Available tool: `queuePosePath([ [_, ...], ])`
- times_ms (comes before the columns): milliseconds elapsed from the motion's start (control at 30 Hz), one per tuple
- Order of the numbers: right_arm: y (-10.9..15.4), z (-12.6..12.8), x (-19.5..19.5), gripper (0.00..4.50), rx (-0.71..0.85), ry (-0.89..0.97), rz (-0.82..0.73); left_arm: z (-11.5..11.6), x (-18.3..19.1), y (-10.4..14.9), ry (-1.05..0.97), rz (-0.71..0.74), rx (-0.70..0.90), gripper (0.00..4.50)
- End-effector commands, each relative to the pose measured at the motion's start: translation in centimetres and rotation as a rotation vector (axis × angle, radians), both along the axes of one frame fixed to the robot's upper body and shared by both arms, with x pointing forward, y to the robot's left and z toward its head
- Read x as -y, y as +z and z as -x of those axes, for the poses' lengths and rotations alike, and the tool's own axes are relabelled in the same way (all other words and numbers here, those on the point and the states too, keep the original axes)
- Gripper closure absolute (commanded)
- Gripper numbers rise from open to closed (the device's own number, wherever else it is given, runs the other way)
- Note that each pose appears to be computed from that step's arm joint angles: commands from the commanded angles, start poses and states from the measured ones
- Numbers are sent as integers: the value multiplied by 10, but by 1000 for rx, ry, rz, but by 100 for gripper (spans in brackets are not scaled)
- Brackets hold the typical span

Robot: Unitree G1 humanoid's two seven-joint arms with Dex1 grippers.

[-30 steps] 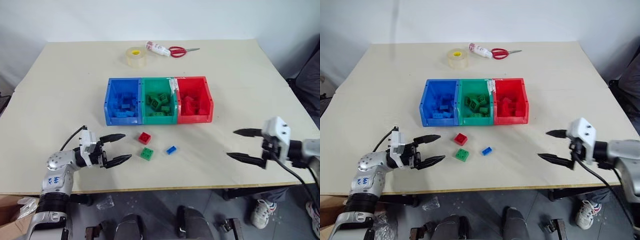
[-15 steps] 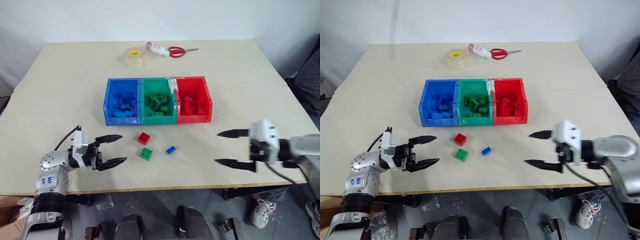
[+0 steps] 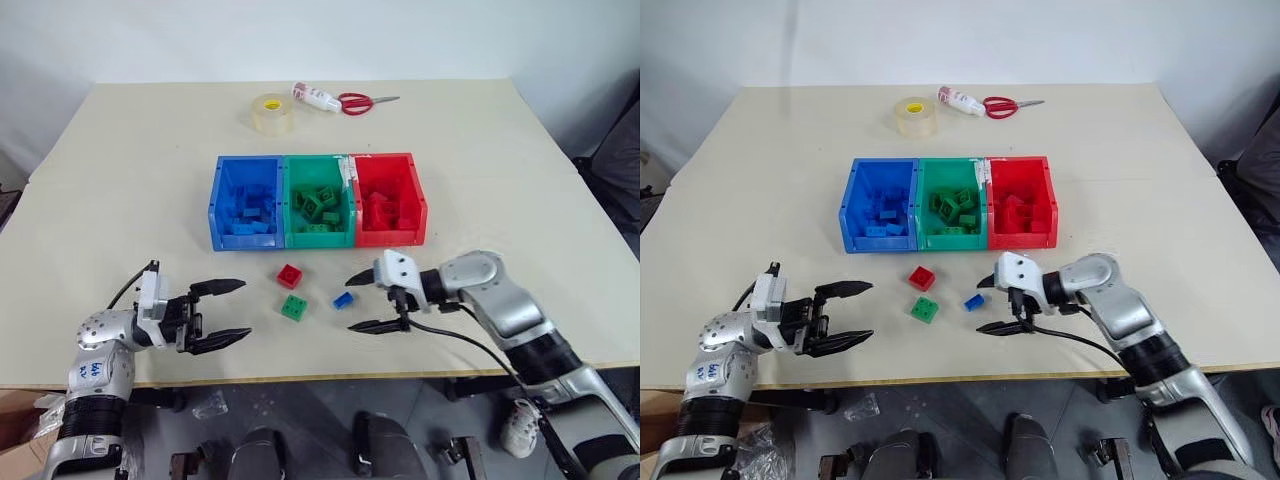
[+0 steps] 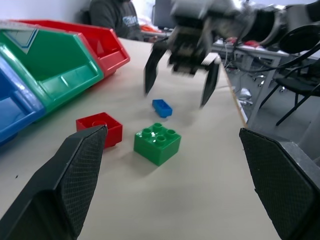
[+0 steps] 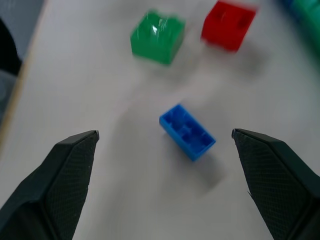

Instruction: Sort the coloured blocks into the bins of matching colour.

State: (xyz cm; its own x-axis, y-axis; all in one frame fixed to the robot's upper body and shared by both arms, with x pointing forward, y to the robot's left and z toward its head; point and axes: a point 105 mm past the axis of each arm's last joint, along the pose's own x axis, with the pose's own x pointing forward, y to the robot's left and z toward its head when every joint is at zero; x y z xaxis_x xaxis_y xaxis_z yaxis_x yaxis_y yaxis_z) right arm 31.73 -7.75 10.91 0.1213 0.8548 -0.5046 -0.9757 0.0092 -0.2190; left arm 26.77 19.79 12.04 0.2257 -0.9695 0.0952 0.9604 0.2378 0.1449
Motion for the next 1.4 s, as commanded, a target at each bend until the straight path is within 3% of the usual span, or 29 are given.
queuePosePath([
  [33, 5, -7, -10, 42, 42, 24, -15, 5, -2, 6, 2, 7, 66, 0],
  [400, 28, -13, -10, 407, 90, 16, -68, 5, -5, 7, 35, -5, 92, 0],
  [700, 113, -41, -46, 405, 263, -47, -337, -2, 4, 3, 57, 8, 96, 0],
  [1000, 143, -76, -107, 405, 375, -95, -447, -7, 11, 2, 69, 20, 107, 0],
  [1233, 156, -89, -136, 174, 397, -199, -550, -7, 12, 1, 89, 22, 110, 0],
  [1400, 151, -78, -130, 14, 377, -110, -583, -5, 9, -1, 101, 19, 99, 0],
])
